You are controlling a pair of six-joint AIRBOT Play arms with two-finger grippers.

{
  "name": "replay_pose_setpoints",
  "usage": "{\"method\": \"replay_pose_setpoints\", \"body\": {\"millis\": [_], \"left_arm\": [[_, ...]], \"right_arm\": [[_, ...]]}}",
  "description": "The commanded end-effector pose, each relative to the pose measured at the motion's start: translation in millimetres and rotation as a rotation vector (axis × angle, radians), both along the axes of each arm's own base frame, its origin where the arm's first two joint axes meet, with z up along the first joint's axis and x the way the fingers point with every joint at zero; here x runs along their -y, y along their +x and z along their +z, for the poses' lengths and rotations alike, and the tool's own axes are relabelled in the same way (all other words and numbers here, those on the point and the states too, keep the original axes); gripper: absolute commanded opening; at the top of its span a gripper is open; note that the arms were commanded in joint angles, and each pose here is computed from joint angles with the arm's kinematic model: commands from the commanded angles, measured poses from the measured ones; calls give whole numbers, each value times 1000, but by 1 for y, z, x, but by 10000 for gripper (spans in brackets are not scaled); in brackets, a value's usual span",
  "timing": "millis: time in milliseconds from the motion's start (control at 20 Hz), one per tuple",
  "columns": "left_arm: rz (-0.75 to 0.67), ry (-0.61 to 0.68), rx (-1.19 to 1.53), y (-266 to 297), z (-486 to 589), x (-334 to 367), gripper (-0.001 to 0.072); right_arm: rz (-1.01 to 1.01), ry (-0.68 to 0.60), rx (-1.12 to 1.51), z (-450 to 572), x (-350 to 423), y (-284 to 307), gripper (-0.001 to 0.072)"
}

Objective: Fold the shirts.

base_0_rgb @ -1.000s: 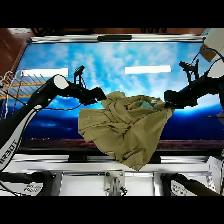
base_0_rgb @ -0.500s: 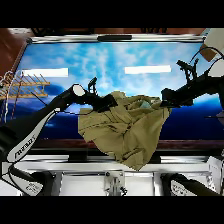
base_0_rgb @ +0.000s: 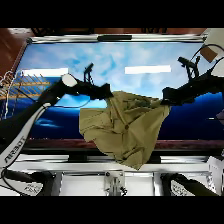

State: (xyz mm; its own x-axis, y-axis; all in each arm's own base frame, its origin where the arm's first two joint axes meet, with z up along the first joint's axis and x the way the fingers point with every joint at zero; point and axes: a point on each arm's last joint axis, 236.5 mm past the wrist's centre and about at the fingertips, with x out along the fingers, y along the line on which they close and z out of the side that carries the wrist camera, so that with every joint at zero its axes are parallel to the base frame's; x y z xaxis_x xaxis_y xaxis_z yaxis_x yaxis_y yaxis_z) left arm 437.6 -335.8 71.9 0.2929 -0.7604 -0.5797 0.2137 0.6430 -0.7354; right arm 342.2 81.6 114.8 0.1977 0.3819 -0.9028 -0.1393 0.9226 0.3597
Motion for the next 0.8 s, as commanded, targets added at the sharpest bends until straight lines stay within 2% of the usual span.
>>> {"method": "replay_pose_setpoints", "body": {"millis": [0, 50, 150, 250, 350, 450, 500, 650, 700, 750], "left_arm": [[170, -56, 408, 47, 158, -66, 41], [260, -101, 546, 54, 220, -93, 41], [430, -196, 817, 43, 341, -148, 41], [529, -238, 1067, -1, 439, -193, 40], [541, -177, 1200, -44, 477, -213, 40], [465, -47, 1153, -67, 459, -210, 40], [444, 24, 1034, -68, 429, -211, 40], [402, 389, 601, -65, 292, -239, 40], [372, 482, 485, -67, 247, -244, 40], [339, 506, 389, -70, 210, -238, 40]], "right_arm": [[-60, -10, 361, 75, 7, 59, 53], [-100, 12, 546, 123, 8, 85, 53], [-210, 145, 983, 257, 7, 118, 53], [-296, 308, 1353, 383, 13, 102, 53], [-251, 297, 1500, 430, 11, 76, 53], [-115, 210, 1413, 407, -8, 60, 53], [-39, 160, 1291, 375, -17, 56, 53], [146, 35, 788, 240, -26, 31, 53], [176, 20, 649, 203, -24, 22, 53], [195, 1, 512, 165, -20, 13, 53]]}}
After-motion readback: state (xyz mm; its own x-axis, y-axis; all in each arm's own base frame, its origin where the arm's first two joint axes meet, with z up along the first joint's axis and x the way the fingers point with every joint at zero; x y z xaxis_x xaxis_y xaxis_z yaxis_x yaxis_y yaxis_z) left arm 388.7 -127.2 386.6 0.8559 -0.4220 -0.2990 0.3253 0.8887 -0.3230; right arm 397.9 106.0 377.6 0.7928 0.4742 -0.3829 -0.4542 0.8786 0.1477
